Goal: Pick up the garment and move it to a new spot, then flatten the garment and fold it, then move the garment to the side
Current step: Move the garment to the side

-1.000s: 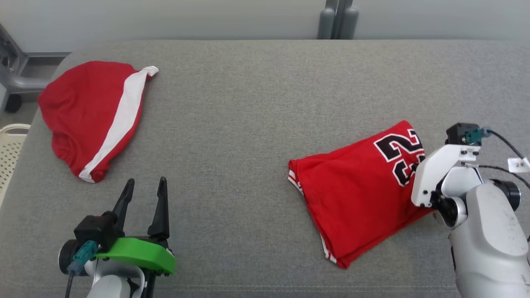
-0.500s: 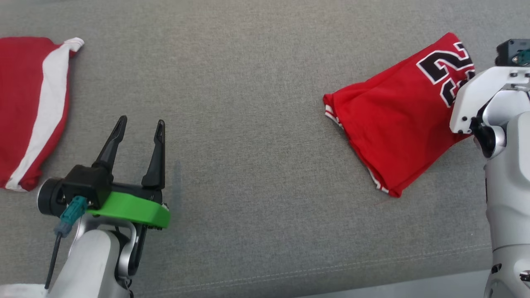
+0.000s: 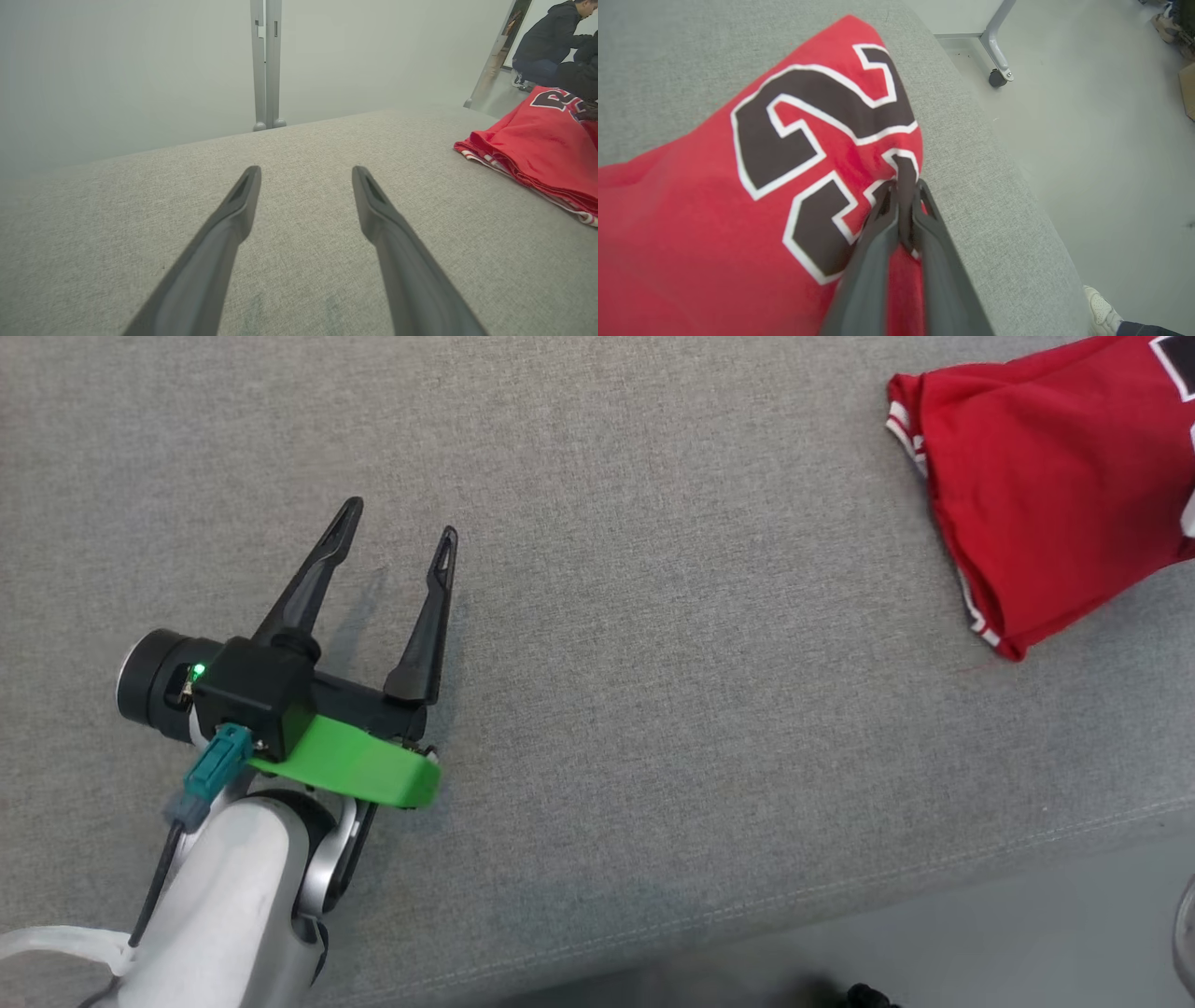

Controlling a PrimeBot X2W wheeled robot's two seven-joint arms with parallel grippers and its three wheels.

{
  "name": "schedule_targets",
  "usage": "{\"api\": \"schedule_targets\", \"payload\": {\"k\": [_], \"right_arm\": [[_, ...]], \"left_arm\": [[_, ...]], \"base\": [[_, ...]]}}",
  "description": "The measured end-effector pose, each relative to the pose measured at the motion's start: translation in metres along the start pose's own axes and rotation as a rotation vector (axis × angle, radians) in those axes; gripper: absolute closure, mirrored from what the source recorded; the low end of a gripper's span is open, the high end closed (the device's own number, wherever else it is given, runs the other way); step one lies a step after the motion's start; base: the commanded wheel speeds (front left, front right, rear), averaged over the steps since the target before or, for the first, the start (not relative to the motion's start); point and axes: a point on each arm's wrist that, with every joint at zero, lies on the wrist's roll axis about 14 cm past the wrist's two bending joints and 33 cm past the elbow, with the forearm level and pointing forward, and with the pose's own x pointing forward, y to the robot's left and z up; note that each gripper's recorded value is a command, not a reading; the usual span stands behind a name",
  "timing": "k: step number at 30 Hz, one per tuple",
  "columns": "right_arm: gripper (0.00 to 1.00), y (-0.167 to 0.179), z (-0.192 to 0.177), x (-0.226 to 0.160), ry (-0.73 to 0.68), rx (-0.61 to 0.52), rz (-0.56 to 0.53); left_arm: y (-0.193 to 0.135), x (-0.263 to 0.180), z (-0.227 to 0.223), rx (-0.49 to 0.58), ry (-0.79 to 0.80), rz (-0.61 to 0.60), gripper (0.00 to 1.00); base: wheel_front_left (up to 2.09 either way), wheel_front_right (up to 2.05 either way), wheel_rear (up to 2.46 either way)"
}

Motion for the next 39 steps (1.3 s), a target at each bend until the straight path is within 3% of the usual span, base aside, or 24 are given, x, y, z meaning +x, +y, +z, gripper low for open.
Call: {"api": "schedule_targets", "payload": {"k": [10,12,18,26,30,39], "right_arm": [[1.00,-0.042,-0.009,0.022,0.008,-0.062,-0.148],[0.00,-0.042,-0.010,0.025,0.010,-0.077,-0.157],[0.00,-0.031,-0.012,0.027,-0.013,-0.097,-0.143],[0.00,0.023,0.004,0.010,-0.172,0.098,0.012],[0.00,0.044,0.017,-0.008,-0.269,0.115,0.085],[0.00,0.081,0.032,-0.066,-0.450,0.264,0.227]], "left_arm": [[-0.003,0.005,-0.025,-0.027,0.051,-0.032,0.00],[-0.001,0.004,-0.027,-0.027,0.056,-0.029,0.00],[0.001,0.000,-0.022,-0.019,0.046,-0.018,0.00],[-0.004,-0.009,-0.004,-0.034,0.009,0.011,0.00],[0.001,-0.022,0.001,-0.033,0.015,0.071,0.00],[0.027,-0.066,0.007,-0.076,0.035,0.284,0.00]], "base": [[0.00,0.00,0.00],[0.00,0.00,0.00],[0.00,0.00,0.00],[0.00,0.00,0.00],[0.00,0.00,0.00],[0.00,0.00,0.00]]}}
